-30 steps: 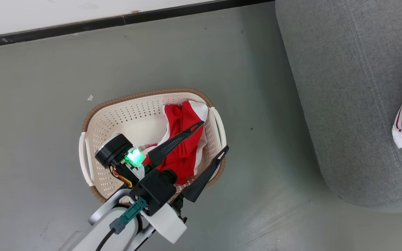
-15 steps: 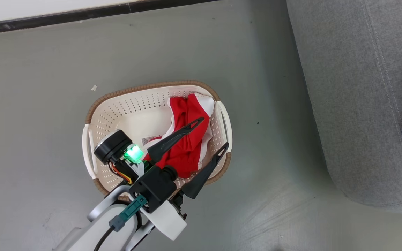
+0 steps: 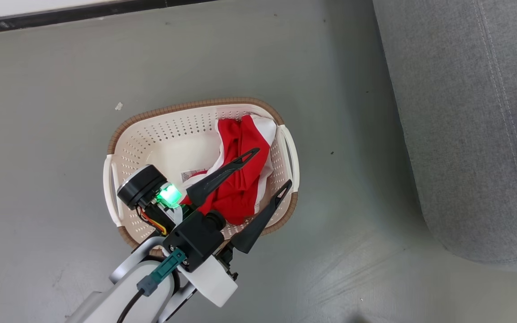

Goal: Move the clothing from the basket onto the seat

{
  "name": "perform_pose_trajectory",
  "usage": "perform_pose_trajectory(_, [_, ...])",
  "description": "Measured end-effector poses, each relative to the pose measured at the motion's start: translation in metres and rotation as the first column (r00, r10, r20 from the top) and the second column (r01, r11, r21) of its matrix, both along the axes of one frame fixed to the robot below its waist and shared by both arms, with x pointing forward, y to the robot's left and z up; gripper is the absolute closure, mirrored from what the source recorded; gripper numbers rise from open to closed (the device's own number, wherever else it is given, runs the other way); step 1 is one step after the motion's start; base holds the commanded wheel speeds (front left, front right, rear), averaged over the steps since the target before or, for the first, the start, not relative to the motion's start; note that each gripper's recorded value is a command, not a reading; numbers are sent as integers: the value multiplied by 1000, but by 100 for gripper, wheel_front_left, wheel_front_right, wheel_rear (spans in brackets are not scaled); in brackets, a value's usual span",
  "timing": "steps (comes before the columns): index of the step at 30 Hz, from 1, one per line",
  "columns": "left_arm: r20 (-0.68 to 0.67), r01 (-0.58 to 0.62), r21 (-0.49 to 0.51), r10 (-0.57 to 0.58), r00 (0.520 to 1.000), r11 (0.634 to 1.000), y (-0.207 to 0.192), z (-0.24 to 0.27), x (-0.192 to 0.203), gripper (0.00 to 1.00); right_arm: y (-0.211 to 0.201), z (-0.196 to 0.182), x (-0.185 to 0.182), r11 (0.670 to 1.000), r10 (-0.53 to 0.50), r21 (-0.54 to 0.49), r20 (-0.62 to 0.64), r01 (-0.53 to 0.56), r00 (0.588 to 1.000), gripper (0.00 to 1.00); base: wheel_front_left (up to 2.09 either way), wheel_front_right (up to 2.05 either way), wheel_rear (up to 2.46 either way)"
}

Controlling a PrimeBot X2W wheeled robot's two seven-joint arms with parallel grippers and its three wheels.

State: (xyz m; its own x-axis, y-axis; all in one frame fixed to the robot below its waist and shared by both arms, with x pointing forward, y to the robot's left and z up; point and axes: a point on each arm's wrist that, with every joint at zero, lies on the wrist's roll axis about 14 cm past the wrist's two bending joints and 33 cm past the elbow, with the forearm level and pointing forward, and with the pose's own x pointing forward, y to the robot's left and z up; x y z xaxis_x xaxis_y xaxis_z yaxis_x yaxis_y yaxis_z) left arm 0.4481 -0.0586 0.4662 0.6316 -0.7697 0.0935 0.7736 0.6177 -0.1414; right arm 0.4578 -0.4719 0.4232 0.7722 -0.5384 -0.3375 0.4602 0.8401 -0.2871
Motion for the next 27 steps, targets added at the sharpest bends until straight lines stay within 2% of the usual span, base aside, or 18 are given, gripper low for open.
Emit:
perform_pose_trajectory(1, [-1,1,0,-1,1000,1000,0,0,0,0,1,-2,-1,1000,-1,4,1,1,1000,85,0,0,0])
perform_pose_trajectory(2, [-1,2,1,-2,1000,1000,0,-1,0,0,2,-4,-2,1000,-2,9,0,2,1000,51,0,0,0])
perform_pose_trajectory(3, [-1,3,1,-3,1000,1000,0,-1,0,0,2,-5,-2,1000,-4,10,0,4,1000,9,0,0,0])
perform_pose_trajectory(4, [-2,4,1,-4,1000,1000,-1,-2,1,0,2,-6,-3,1000,-6,11,3,6,1000,0,0,0,0])
perform_pose_trajectory(17, [8,22,-23,-22,1000,999,-9,2,0,0,6,-10,-22,1000,8,-7,21,-8,1000,0,0,0,0])
perform_pose_trajectory(27, [26,38,-59,-37,999,998,-18,10,0,0,2,16,-37,998,28,-62,106,-22,994,0,0,0,0])
